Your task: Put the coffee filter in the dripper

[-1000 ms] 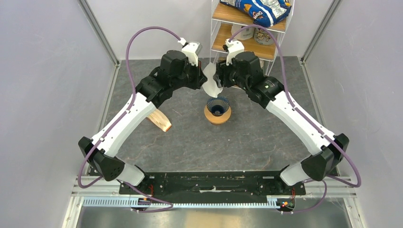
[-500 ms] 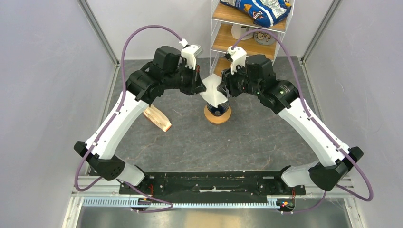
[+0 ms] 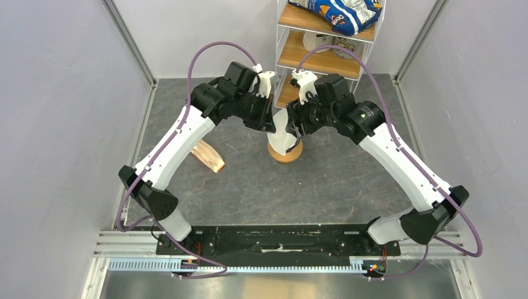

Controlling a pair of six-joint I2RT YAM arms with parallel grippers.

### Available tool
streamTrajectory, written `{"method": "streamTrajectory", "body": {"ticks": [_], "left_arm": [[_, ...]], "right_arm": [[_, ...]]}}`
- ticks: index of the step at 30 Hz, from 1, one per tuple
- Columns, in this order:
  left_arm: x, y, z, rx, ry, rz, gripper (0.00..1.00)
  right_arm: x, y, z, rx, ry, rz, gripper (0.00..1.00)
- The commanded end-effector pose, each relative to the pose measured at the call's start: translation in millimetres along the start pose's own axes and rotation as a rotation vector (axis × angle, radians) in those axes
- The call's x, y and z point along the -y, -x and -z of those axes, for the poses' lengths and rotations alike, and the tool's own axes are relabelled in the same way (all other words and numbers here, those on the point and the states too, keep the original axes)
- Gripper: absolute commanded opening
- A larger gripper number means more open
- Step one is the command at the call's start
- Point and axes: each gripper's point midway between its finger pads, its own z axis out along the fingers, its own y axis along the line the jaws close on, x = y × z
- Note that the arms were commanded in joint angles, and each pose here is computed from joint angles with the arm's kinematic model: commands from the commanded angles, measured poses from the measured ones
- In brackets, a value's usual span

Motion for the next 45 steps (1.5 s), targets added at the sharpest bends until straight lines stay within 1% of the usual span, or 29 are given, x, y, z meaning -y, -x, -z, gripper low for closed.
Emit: {"method": "streamTrajectory", "body": {"ticks": [1,4,9,15,17,21,24,26,32,33,36,40,41,45], "left_arm": [[4.1,6.1,0.6,-0.006,-0.015,0.045,0.02],[-4.5,11.1,-5.2,-0.003,0.02,0.044,0.02],[-10.5,9.3,-19.1,-0.042,0.028,0.057,0.02],[-20.2,6.1,-32.1,-0.077,0.042,0.077,0.02],[-24.1,5.0,-35.2,-0.086,0.048,0.087,0.03],[-30.1,5.9,-39.5,-0.091,0.057,0.102,0.11],[-30.7,6.8,-41.1,-0.092,0.053,0.108,0.23],[-31.9,7.9,-41.1,-0.089,0.051,0.115,0.33],[-39.6,16.0,-33.2,-0.059,0.046,0.137,0.46],[-40.2,17.6,-30.9,-0.051,0.043,0.143,0.48],[-39.8,22.8,-22.9,-0.024,0.028,0.136,0.59],[-39.8,26.7,-13.6,0.018,0.025,0.111,0.63],[-41.4,28.0,-12.1,0.035,0.026,0.108,0.65],[-39.5,32.2,-6.5,0.112,-0.041,0.123,0.72]], "right_arm": [[16.2,1.3,-5.5,-0.008,-0.034,-0.003,0.64],[24.6,-2.3,-14.0,-0.021,-0.04,-0.015,0.63],[32.3,-3.5,-24.4,-0.031,-0.041,-0.024,0.61],[40.8,-13.0,-34.7,-0.06,-0.047,-0.034,0.61],[40.2,-16.6,-38.2,-0.069,-0.039,-0.034,0.63],[40.9,-23.2,-45.5,-0.083,-0.032,-0.035,0.64],[42.1,-27.0,-50.9,-0.093,-0.031,-0.032,0.65],[43.7,-29.1,-53.7,-0.099,-0.034,-0.034,0.65],[48.6,-33.2,-59.3,-0.11,-0.043,-0.04,0.68],[50.6,-34.8,-59.7,-0.115,-0.042,-0.015,0.68],[53.2,-35.0,-59.0,-0.115,-0.047,-0.008,0.69],[55.8,-38.9,-57.3,-0.121,-0.047,0.026,0.71],[56.0,-40.1,-57.9,-0.124,-0.044,0.036,0.72],[56.0,-39.1,-61.5,-0.12,-0.032,0.06,0.76]]}}
